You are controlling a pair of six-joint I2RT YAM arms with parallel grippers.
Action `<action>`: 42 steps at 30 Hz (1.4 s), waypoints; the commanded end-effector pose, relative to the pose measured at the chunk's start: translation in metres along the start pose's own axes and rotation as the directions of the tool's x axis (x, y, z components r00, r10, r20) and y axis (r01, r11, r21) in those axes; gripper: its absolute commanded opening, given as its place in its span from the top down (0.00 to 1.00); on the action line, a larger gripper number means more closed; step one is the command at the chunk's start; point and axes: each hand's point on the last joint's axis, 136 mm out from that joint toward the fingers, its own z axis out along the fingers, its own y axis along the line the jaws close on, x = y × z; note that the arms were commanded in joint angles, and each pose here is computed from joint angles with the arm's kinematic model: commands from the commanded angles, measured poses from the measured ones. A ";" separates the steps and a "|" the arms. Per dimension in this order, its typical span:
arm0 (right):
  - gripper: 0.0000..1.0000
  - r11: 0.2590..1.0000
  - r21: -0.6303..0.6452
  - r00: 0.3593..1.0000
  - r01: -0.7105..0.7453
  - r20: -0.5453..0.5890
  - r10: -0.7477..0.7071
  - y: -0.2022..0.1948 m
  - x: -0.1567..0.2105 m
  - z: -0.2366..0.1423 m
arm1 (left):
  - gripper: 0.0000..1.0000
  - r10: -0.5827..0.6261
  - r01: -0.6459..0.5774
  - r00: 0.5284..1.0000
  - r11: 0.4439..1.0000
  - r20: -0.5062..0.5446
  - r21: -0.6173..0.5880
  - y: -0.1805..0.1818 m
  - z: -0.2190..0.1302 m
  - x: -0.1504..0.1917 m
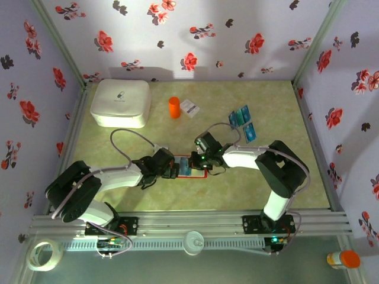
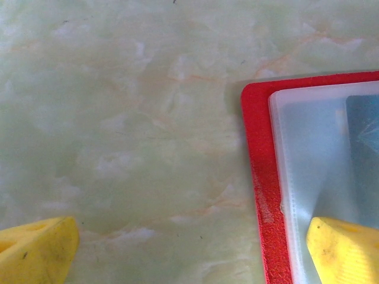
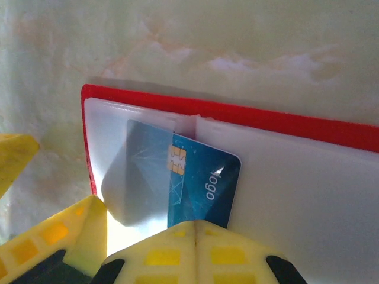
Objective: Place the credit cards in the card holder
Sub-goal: Insert the credit card into the card slot.
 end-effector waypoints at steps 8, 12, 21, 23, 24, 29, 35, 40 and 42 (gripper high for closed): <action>0.98 1.000 0.015 1.000 0.005 -0.021 -0.005 0.010 0.007 0.023 | 0.00 0.024 -0.026 0.998 0.999 -0.059 -0.033 0.011 0.000 0.018; 0.98 1.000 0.000 1.000 0.004 -0.013 -0.004 0.014 0.005 0.021 | 0.00 0.023 -0.024 0.999 0.999 -0.034 -0.028 0.009 -0.007 0.005; 0.96 0.998 0.011 0.997 0.059 0.056 -0.059 0.028 -0.013 -0.012 | 0.00 0.005 -0.007 1.000 0.999 -0.030 -0.053 0.023 -0.009 0.004; 0.96 0.998 0.019 0.996 0.064 0.059 -0.065 0.027 -0.014 -0.015 | 0.00 0.004 -0.007 0.999 0.998 -0.039 -0.059 0.026 -0.007 0.009; 0.96 0.997 0.022 0.996 0.070 0.059 -0.071 0.027 -0.014 -0.017 | 0.00 0.004 -0.006 0.999 0.998 -0.043 -0.061 0.027 -0.006 0.011; 0.96 0.996 0.042 0.995 0.076 0.058 -0.078 0.022 -0.014 -0.019 | 0.00 0.000 -0.004 0.999 0.998 -0.053 -0.067 0.030 -0.002 0.018; 0.96 0.996 0.056 0.997 0.068 0.041 -0.070 0.015 -0.012 -0.010 | 0.00 0.004 -0.008 0.998 0.997 -0.057 -0.073 0.032 0.001 0.021; 0.97 0.997 0.048 0.998 0.055 0.015 -0.056 0.013 -0.009 0.002 | 0.00 0.000 -0.005 0.998 0.997 -0.058 -0.074 0.033 0.002 0.022; 0.97 0.997 0.048 0.998 0.056 0.003 -0.056 0.013 -0.006 0.007 | 0.00 -0.001 -0.003 0.998 0.997 -0.057 -0.074 0.033 0.002 0.022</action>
